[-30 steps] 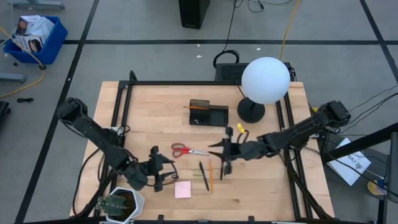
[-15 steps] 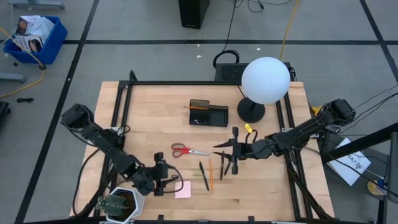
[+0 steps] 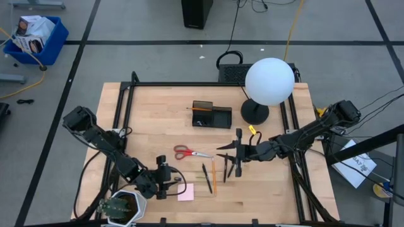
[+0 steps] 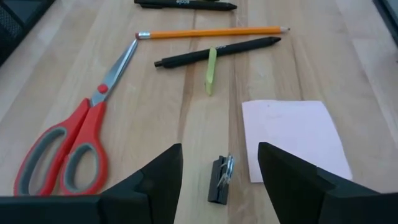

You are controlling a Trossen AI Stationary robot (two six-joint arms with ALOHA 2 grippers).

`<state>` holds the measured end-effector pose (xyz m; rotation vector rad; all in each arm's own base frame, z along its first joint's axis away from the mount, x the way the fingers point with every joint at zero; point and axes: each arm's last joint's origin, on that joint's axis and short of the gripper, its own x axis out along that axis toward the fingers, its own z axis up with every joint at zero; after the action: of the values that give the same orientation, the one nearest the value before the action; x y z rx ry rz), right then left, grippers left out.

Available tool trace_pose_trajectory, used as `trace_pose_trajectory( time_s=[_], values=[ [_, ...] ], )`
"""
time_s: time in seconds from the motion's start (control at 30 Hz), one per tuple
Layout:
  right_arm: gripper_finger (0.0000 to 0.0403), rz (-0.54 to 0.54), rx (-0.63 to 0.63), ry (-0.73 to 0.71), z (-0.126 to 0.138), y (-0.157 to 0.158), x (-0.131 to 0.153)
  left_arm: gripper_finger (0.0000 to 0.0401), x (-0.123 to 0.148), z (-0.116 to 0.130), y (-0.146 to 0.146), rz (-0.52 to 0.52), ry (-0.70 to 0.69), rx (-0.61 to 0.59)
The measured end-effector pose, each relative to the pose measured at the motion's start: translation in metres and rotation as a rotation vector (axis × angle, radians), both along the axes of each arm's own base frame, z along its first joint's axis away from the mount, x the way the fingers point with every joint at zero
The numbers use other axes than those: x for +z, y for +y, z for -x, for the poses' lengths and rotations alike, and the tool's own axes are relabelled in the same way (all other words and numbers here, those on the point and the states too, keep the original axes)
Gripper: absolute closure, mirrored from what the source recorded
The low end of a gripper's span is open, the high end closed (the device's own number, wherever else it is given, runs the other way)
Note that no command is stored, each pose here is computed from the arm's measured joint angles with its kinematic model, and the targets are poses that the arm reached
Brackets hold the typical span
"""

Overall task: Pick and place office supplies into organizer
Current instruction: Put the black binder clip into the black desk organizer

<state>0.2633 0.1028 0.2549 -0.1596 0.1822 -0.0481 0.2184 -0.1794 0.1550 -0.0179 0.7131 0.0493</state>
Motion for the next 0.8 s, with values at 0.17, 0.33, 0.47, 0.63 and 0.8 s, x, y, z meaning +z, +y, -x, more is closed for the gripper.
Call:
trace_pose_trajectory(
  time_s=[0.17,0.33,0.47,0.63,0.8],
  values=[
    [0.0314,0.006,0.002,-0.002,0.000,0.000,0.000,0.0187,-0.007,0.003,0.004,0.012,0.014,0.022],
    [0.0314,0.008,0.003,-0.004,0.000,0.000,0.000,0.0187,-0.011,0.006,0.006,0.026,0.022,0.043],
    [0.0314,0.013,0.005,-0.010,0.000,0.001,0.001,0.0187,-0.015,0.007,0.010,0.051,-0.001,0.055],
    [0.0314,0.011,0.004,-0.013,0.000,0.001,0.001,0.0187,-0.021,0.009,0.014,0.075,-0.022,0.058],
    [0.0314,0.011,0.004,-0.013,0.000,0.001,0.001,0.0187,-0.027,0.010,0.019,0.110,-0.029,0.060]
  ],
)
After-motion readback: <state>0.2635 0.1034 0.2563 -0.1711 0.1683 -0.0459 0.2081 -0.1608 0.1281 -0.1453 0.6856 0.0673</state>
